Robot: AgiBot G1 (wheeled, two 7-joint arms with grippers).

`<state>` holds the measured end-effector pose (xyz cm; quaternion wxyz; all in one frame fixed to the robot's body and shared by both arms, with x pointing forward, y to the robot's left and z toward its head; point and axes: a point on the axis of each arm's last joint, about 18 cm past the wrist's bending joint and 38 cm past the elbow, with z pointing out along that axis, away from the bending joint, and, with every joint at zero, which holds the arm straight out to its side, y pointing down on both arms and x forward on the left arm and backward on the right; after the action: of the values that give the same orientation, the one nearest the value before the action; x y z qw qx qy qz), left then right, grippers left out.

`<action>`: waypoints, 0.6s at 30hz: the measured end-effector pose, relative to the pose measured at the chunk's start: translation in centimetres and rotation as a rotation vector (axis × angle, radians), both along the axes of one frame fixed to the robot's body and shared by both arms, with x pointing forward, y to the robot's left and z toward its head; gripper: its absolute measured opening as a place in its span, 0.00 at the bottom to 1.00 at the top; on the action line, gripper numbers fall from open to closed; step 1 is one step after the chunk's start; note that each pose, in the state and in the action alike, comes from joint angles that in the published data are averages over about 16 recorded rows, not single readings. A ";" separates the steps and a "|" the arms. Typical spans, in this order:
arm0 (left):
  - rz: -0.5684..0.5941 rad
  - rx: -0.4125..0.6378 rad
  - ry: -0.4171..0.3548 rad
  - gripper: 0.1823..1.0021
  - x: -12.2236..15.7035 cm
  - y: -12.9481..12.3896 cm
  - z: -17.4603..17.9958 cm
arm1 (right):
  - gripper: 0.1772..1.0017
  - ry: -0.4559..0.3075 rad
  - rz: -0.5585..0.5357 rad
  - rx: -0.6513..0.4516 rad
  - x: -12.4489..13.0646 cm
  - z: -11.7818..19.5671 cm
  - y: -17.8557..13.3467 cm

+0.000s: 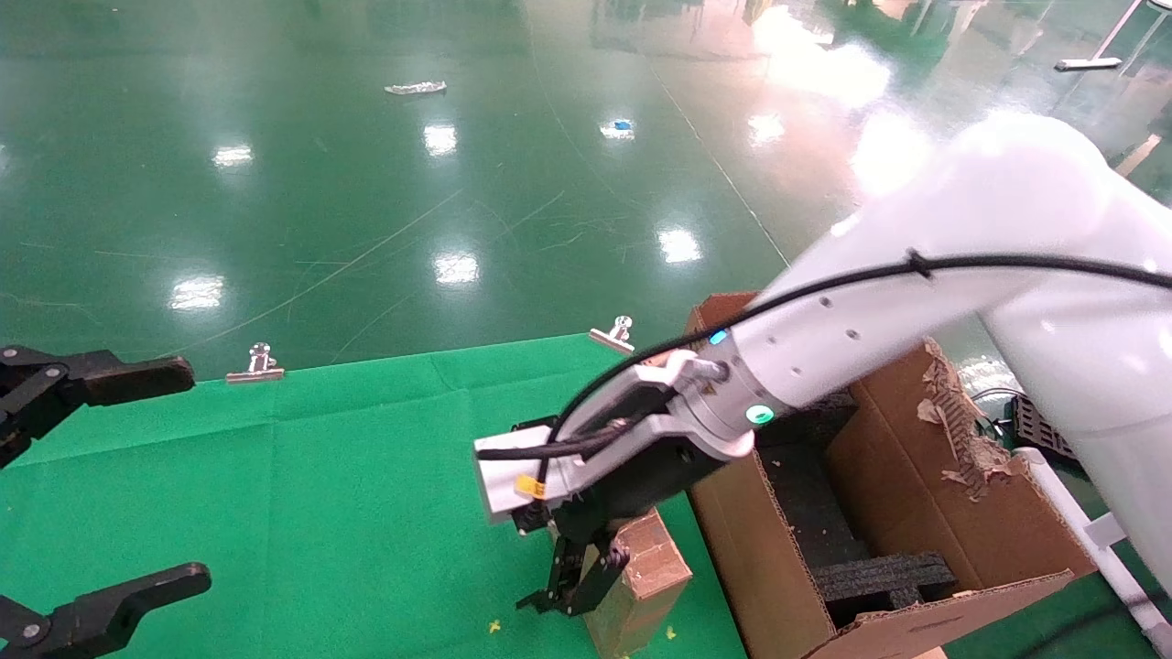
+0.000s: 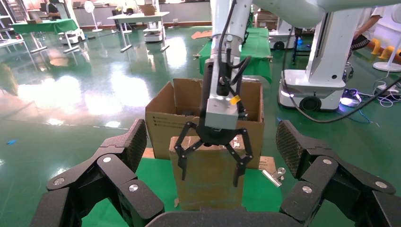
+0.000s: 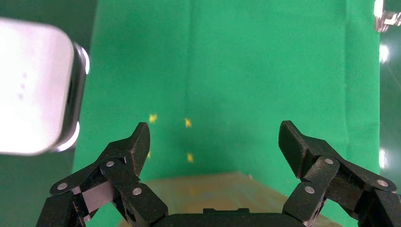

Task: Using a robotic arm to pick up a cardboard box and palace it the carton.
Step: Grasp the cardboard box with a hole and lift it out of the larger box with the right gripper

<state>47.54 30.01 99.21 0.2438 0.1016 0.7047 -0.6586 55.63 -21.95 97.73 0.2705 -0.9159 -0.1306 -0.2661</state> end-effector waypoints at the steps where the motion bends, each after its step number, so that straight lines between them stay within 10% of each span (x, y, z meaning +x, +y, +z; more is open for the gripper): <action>1: 0.000 0.000 0.000 1.00 0.0 0.0 0.0 | 1.00 -0.010 -0.006 -0.022 0.0 0.5 0.1; 18: 0.000 0.000 0.000 1.00 0.0 0.0 0.0 | 1.00 -0.054 -0.158 -0.297 -0.7 5.0 -1.2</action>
<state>47.54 30.01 99.21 0.2438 0.1016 0.7047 -0.6586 54.94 -23.10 102.74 0.1067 -0.9458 -0.1034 -0.2886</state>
